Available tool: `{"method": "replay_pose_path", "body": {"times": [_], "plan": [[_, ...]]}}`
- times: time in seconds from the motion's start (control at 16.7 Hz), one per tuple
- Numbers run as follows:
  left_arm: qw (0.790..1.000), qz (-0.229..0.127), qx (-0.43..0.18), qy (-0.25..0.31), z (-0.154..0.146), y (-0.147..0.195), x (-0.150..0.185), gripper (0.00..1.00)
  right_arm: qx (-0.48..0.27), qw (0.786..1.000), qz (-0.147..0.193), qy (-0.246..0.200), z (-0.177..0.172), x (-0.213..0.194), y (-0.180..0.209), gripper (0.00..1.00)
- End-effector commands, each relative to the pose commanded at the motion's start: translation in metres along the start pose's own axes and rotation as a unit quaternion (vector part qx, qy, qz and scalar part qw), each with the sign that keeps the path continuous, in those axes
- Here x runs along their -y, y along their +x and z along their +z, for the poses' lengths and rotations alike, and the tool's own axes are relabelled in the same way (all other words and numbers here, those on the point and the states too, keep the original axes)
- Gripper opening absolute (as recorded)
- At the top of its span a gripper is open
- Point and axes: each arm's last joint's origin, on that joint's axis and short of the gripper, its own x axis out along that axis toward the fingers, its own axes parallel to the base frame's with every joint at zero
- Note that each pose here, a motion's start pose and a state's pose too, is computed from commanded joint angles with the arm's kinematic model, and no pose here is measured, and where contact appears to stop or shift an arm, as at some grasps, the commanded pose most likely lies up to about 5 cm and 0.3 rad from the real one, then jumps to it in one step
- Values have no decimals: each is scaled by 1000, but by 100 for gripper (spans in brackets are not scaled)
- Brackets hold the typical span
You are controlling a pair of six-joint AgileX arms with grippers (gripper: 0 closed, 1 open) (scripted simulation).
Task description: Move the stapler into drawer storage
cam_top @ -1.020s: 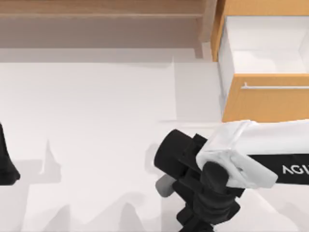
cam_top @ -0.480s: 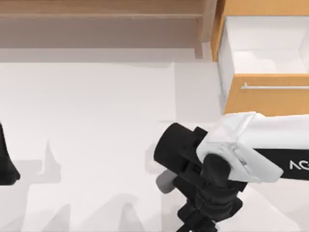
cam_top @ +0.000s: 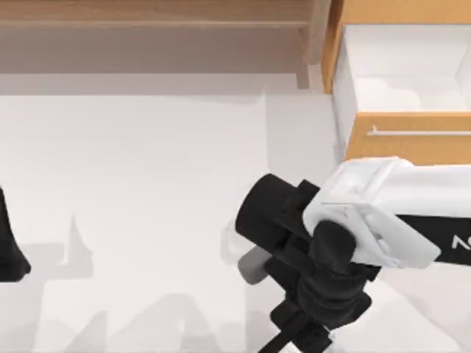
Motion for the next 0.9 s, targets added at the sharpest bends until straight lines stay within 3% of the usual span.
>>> {"method": "replay_pose_path", "body": {"times": [0.36,0.66,0.9], "plan": [[1000,0,0,0,0,0,0,100,88,992,-34,81,47,65,-66,0],[1000,0,0,0,0,0,0,100,155,969,-77,178,80,159,-133,0],[1000,0,0,0,0,0,0,100,160,949,-90,255,95,241,-141,0]]}}
